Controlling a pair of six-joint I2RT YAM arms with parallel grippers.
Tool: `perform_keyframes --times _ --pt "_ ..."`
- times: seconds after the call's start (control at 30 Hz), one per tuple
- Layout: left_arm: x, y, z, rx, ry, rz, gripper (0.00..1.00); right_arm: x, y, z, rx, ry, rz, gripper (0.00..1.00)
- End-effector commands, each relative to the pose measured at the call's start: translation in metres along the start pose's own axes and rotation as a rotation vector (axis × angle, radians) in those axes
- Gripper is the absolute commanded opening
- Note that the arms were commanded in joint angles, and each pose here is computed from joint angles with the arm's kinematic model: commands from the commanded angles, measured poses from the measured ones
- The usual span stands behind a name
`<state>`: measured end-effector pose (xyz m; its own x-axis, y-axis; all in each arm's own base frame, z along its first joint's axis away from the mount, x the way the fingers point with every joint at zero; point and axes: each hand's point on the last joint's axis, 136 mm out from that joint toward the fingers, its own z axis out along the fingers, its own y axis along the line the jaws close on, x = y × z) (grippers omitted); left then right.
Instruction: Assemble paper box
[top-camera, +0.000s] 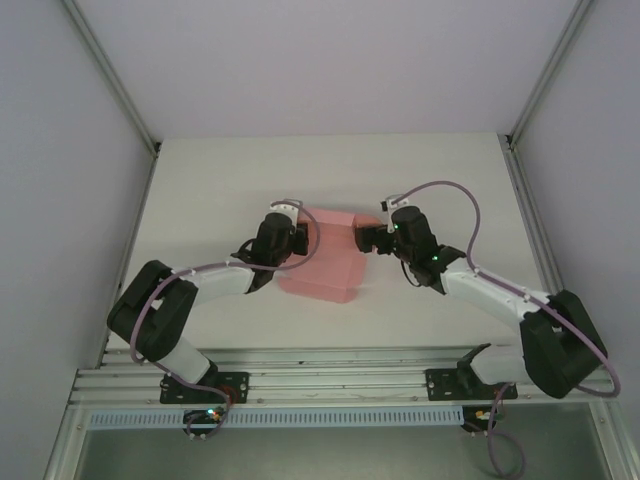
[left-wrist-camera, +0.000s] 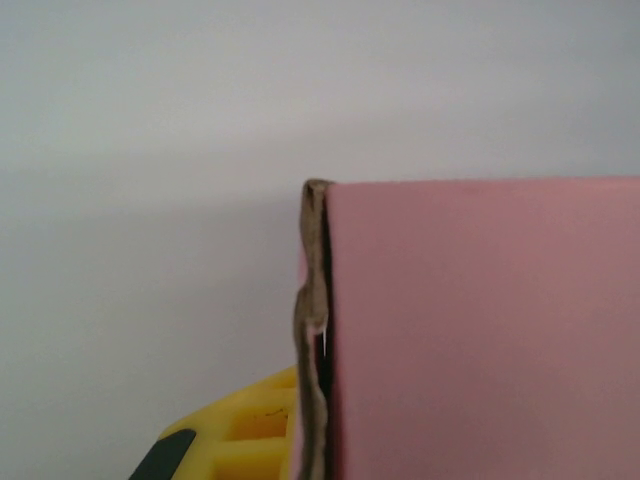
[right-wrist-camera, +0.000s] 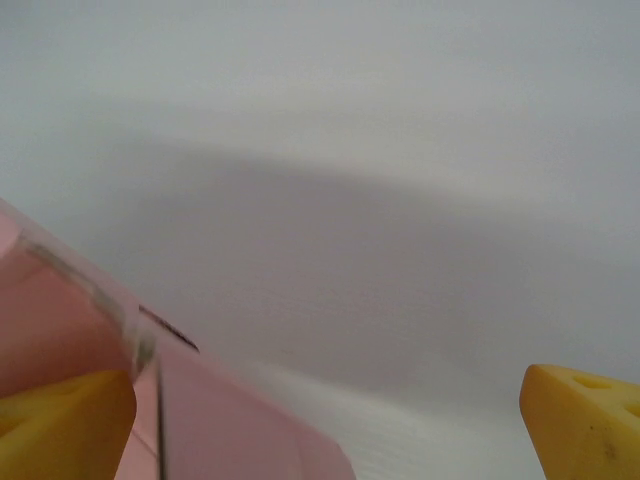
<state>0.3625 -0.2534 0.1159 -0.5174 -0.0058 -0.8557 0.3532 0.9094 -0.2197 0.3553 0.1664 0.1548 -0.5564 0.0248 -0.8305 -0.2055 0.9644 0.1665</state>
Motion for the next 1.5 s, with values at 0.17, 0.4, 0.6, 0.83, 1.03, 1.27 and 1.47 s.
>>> perform_keyframes --times 0.17,0.4,0.6,0.83,1.03,1.27,1.47 --pt "-0.030 0.006 -0.015 -0.012 -0.054 -0.077 0.00 0.021 -0.037 -0.040 0.140 -0.004 0.050 1.00" --pt "-0.037 0.006 -0.018 -0.009 -0.041 -0.062 0.00 0.043 -0.038 -0.027 0.137 0.033 0.088 1.00" --pt "-0.042 0.001 -0.020 0.017 -0.038 -0.068 0.00 0.037 -0.032 -0.013 0.143 0.042 0.052 1.00" --pt "-0.037 -0.004 -0.021 0.049 -0.023 -0.060 0.00 0.013 -0.024 -0.004 0.125 -0.038 0.034 1.00" --pt "-0.032 -0.006 -0.021 0.067 -0.017 -0.064 0.00 0.003 -0.004 0.005 0.050 -0.039 -0.018 1.00" --pt "-0.042 -0.012 -0.022 0.087 -0.029 -0.115 0.00 0.003 0.029 0.015 -0.018 -0.035 -0.082 1.00" --pt "-0.044 -0.020 -0.025 0.129 -0.020 -0.143 0.00 0.000 0.023 0.020 0.097 -0.066 -0.089 1.00"
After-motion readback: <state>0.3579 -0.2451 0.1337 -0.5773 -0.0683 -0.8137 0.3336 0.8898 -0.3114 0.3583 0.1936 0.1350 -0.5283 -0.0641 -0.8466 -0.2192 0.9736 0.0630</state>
